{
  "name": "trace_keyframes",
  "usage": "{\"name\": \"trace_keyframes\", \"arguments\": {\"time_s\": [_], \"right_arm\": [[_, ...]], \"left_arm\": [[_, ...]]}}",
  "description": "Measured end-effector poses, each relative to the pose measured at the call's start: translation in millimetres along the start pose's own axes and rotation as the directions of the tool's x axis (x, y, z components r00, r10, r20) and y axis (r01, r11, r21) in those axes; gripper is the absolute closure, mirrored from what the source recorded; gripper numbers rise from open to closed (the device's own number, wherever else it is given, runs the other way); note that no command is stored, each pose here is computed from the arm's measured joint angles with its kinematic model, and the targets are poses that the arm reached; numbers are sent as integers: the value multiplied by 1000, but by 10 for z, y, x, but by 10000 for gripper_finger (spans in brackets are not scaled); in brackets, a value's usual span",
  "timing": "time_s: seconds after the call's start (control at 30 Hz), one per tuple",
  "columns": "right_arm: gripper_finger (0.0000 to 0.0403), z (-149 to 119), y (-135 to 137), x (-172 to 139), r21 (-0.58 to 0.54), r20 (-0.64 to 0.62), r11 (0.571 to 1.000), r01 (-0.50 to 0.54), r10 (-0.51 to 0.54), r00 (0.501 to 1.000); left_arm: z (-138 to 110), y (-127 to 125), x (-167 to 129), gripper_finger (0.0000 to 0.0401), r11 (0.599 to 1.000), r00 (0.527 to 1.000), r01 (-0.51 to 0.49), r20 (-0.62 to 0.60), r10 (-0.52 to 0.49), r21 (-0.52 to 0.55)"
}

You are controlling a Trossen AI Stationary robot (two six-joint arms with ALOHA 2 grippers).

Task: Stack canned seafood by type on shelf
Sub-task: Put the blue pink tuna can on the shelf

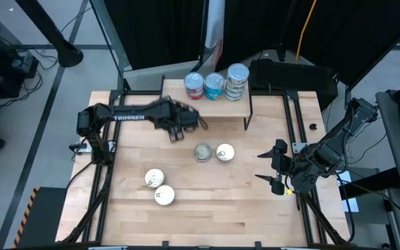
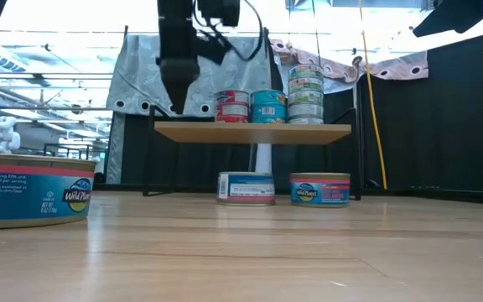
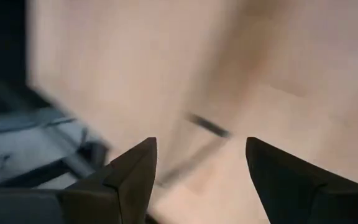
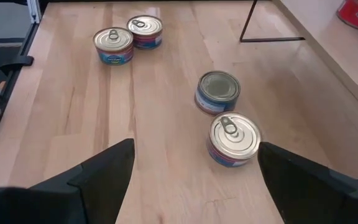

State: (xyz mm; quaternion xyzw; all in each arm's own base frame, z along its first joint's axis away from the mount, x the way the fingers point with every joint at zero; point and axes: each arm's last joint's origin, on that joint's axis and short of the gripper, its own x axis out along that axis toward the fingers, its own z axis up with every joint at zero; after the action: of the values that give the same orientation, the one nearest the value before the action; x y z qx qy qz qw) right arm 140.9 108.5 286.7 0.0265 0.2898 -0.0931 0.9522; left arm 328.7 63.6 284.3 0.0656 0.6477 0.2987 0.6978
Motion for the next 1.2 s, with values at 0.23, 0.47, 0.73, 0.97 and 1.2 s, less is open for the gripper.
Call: {"name": "trace_keyframes", "arguments": {"time_s": [0.23,0.47,0.73,0.97,1.2], "right_arm": [[71,-15,33,41,-46,-8,999,17,-17,1000],[71,-91,160,199,-137,-57,989,51,-59,997],[84,-117,200,362,-181,-87,979,98,-115,990],[124,-85,232,546,-219,-82,968,125,-146,986],[166,-85,222,708,-263,-99,951,161,-193,976]], "left_arm": [[-73,-875,-437,155,975,954,142,241,-181,172],[-163,-1473,-253,155,976,852,140,482,-204,166],[-259,-1591,111,162,981,830,166,523,-192,98],[-327,-1569,406,262,989,853,136,501,-147,59],[-320,-1557,448,389,986,846,148,506,-168,80]]}}
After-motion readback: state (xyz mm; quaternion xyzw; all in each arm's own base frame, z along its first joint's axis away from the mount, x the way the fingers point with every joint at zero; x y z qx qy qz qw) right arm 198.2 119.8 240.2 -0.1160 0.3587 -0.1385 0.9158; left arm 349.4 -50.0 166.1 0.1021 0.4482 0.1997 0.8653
